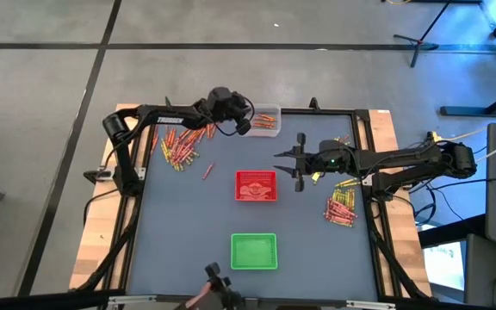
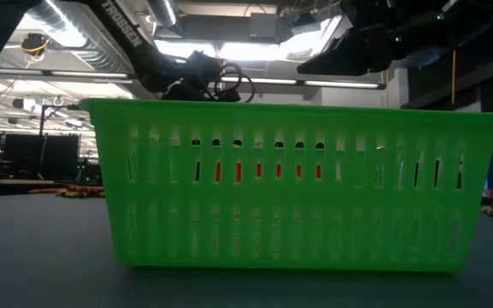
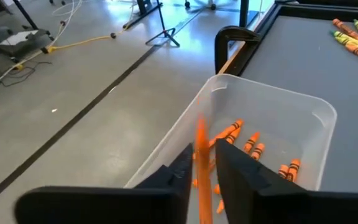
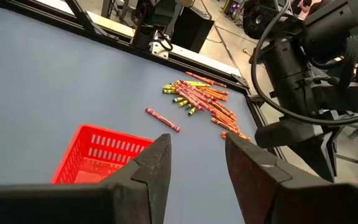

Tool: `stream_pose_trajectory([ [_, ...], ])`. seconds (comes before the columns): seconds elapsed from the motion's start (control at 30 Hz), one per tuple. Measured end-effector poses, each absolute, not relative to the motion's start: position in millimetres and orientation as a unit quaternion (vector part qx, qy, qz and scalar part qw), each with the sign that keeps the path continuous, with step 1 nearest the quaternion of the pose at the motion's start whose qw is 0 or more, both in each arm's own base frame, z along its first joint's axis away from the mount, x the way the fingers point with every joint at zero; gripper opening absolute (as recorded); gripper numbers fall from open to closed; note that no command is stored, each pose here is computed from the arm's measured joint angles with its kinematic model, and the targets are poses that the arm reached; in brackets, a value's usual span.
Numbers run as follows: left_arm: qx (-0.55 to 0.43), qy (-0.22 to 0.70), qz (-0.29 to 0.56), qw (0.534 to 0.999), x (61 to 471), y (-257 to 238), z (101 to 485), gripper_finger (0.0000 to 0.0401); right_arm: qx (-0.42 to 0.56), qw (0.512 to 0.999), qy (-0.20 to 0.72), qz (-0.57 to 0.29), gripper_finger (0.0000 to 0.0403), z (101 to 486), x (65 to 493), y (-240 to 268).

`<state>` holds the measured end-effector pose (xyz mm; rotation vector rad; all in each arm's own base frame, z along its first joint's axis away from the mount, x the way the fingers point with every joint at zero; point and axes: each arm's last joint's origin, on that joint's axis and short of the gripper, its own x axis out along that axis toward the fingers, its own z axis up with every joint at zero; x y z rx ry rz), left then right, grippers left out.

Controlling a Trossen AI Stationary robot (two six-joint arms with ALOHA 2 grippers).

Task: Sort crayons
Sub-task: Put the orange crayon into the transparent bin

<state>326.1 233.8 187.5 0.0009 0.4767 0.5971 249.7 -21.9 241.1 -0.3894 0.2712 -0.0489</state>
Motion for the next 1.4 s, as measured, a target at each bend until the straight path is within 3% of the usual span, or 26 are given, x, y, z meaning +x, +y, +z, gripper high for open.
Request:
stream_pose_trajectory([
  [0.2,0.011,0.253,0.286,0.924,323,224,199,0.0106,-0.193,0.971,0.136,-0.025,0.0151,241,250,-22],
  [0.5,0.021,0.301,0.383,0.873,293,221,232,0.0108,-0.193,0.971,0.136,-0.025,0.0151,241,250,-22],
  [0.87,-0.095,0.426,0.421,0.795,249,258,187,0.0108,-0.193,0.972,0.134,-0.026,0.0151,241,250,-22],
  [1.07,-0.162,0.459,0.384,0.784,239,267,163,0.0108,-0.192,0.972,0.135,-0.026,0.0151,241,250,-22],
  [1.4,-0.182,0.454,0.362,0.793,238,268,160,0.0108,-0.192,0.972,0.134,-0.026,0.0151,241,250,-22],
])
